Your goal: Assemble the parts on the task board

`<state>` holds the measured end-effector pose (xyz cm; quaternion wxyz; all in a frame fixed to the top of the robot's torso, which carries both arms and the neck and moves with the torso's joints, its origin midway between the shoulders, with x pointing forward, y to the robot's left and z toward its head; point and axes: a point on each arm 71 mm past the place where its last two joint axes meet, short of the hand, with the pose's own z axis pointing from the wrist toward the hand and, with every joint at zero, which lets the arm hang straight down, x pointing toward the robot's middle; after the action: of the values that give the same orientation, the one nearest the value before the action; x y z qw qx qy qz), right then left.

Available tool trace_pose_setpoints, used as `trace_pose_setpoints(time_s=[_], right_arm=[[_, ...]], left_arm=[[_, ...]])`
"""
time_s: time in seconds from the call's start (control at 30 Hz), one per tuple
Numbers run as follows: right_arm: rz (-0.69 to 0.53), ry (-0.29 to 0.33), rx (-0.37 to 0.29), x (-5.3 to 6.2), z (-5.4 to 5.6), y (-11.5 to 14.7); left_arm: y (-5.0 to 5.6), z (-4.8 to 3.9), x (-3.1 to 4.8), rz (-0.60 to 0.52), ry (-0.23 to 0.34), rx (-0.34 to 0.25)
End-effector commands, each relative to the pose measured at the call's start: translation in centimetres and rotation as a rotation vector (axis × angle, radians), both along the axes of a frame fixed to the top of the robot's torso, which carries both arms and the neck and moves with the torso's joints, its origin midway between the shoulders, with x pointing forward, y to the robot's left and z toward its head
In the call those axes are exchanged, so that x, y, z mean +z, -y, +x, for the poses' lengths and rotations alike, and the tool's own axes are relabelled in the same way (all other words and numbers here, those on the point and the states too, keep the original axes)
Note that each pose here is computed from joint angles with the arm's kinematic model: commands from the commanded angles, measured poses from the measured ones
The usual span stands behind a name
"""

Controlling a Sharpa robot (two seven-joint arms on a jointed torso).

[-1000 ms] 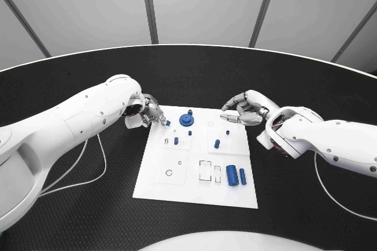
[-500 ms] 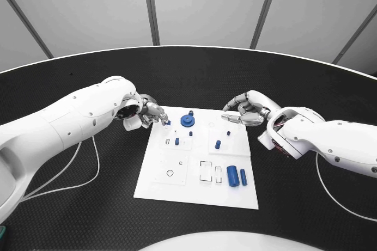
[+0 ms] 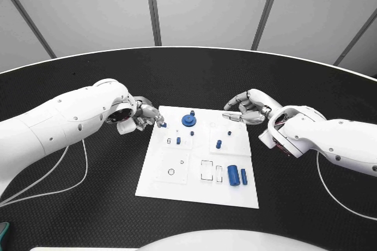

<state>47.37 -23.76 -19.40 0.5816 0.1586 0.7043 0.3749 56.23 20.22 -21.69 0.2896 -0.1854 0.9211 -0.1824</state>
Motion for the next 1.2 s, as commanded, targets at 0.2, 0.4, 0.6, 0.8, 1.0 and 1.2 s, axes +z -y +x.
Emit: trace_pose_setpoints(time_s=[0.2, 0.4, 0.6, 0.8, 1.0, 1.2], right_arm=[[0.000, 0.000, 0.001, 0.0, 0.0, 0.0], [0.000, 0.000, 0.002, 0.0, 0.1, -0.1], [0.000, 0.000, 0.002, 0.0, 0.1, -0.1], [0.000, 0.001, 0.003, 0.0, 0.1, -0.1], [0.000, 0.001, 0.004, 0.0, 0.1, -0.2], [0.000, 0.000, 0.005, -0.1, 0.1, -0.2]], left_arm=[[0.5, -0.80, -0.19, 0.036, 0.013, -0.045], [1.1, -1.46, -0.50, 0.078, 0.019, -0.097], [1.8, -1.92, -0.58, 0.116, 0.034, -0.146], [2.3, -2.34, -0.98, 0.136, 0.038, -0.173], [2.6, -2.54, -1.28, 0.140, 0.039, -0.182], [2.8, -2.57, -1.38, 0.148, 0.044, -0.186]])
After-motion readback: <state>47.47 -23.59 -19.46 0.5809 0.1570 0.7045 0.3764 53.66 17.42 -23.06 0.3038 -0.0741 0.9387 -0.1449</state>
